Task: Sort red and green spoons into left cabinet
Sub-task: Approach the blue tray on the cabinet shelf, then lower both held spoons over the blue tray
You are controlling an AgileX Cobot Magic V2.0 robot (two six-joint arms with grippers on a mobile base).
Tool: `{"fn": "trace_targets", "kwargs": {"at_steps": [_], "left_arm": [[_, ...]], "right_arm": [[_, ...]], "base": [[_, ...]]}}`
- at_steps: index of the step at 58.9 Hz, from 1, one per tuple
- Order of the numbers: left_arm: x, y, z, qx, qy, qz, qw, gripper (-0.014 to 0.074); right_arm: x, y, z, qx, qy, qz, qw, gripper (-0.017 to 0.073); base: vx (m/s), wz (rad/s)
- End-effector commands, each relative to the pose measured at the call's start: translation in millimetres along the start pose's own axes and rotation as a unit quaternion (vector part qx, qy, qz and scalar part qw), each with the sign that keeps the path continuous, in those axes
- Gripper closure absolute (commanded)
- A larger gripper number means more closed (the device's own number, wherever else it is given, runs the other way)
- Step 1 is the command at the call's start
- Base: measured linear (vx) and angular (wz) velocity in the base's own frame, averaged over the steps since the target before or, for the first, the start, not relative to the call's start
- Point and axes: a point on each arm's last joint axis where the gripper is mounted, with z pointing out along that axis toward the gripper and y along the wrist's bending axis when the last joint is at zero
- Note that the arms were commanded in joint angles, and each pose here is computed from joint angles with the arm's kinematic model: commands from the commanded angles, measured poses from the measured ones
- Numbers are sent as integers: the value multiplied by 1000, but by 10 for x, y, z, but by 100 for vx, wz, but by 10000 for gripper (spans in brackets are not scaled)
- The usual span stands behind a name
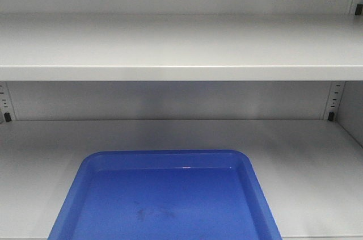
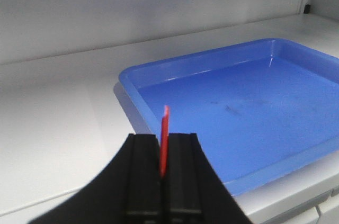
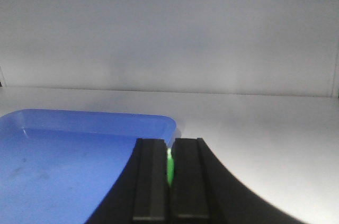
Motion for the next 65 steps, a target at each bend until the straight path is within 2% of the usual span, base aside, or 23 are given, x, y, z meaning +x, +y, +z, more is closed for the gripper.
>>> {"fn": "trace_targets", "kwargs": {"at_steps": [1,10,15,20,28,37,41,47,50,51,52,53,54,55,65], "left_arm": [[-147,28,-14,-15,-41,-13,999,594],[-247,86,-36,-47,-87,-14,995,594],[-348,93,-49,-51,-100,-6,994,594],[-481,102,-19,-51,-104,7,993,594],[-625,121,158,-38,-80,-8,996,594],[-773,149,383,-26,-68,-12,997,594],[-832,132,474,-5,-61,-9,998,594],[-874,84,621,38,-45,1,998,594],[-889,54,699,65,-44,-9,997,594],[-894,50,719,69,-44,-5,997,594],[-894,44,750,77,-44,-13,996,594],[-896,39,769,81,-45,-9,996,594],[-892,34,799,88,-45,-18,995,594],[-896,31,815,92,-46,-14,995,594],[-887,-38,1005,158,-69,-32,985,594]], "right_arm": [[-99,-10,11,9,-15,1,1000,564],[-87,-11,96,6,4,-2,1000,564],[-149,-4,153,2,7,-10,1000,564],[-240,13,215,-5,8,-25,1000,564],[-330,65,349,-34,27,-26,999,564],[-377,80,538,-50,49,-31,997,564],[-394,88,625,-57,56,-26,996,564],[-425,121,759,-82,63,-34,994,564],[-432,144,835,-99,65,-38,992,564],[-434,152,865,-105,66,-37,992,564],[-431,157,885,-109,66,-35,991,564],[-435,164,914,-114,65,-33,991,564],[-433,170,934,-119,65,-31,990,564],[-430,179,963,-126,65,-29,989,564],[-405,239,1168,-175,47,-9,983,564]], "base": [[0,0],[0,0],[0,0],[0,0],[0,0],[0,0],[0,0],[0,0],[0,0],[0,0],[0,0],[0,0],[0,0],[0,0],[0,0]]}}
